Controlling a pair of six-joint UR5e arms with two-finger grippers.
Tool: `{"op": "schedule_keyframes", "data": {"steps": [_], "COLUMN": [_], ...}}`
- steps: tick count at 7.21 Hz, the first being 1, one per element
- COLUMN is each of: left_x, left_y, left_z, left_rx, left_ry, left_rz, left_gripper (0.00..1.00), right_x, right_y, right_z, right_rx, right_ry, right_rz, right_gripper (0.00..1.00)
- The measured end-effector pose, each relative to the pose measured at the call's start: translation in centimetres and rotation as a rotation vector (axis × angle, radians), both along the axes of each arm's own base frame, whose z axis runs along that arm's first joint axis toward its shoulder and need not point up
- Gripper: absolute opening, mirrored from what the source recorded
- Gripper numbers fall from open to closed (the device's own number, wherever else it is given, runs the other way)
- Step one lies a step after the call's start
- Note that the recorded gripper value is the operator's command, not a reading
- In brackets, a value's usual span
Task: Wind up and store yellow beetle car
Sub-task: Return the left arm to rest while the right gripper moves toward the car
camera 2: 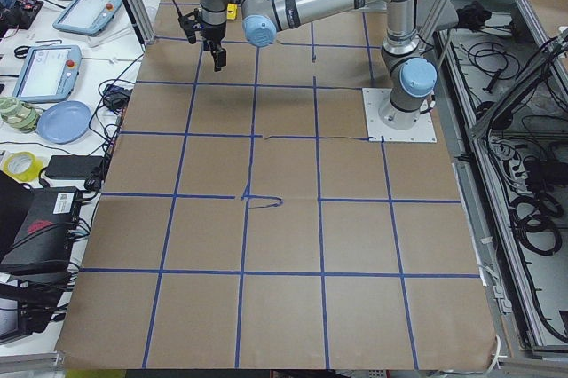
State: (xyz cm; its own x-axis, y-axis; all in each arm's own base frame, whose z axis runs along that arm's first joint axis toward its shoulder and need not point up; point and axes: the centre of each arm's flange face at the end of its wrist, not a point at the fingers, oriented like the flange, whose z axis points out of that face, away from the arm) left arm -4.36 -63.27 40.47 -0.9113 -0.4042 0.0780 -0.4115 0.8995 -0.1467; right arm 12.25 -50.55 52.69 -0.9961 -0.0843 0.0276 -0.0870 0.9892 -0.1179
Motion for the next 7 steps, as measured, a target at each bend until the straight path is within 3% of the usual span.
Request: {"op": "schedule_keyframes", "data": {"steps": [2,4,6,7], "left_x": [-0.7,-0.7,-1.0,-1.2], "left_y": [3.5,5.6,7.1,8.2], "left_z": [4.2,6.2,7.1,8.1], "left_rx": [0.071,0.083,0.107,0.131], "left_ry": [-0.008,-0.007,-0.013,-0.025], "left_rz": [-0.131,-0.151,-0.241,-0.317], "left_gripper": [1.00,1.00,1.00,1.00], "right_x": [-0.1,-0.1,-0.4,-1.0], "right_y": [0.1,1.1,0.4,-0.9], "right_z": [0.1,0.2,-1.1,-2.4], "right_rx": [0.004,0.058,0.107,0.121], "right_ry": [-0.001,-0.007,0.001,0.013], "right_rz": [-0.001,0.030,0.176,0.309], "right_gripper": [1.00,1.00,1.00,1.00]}}
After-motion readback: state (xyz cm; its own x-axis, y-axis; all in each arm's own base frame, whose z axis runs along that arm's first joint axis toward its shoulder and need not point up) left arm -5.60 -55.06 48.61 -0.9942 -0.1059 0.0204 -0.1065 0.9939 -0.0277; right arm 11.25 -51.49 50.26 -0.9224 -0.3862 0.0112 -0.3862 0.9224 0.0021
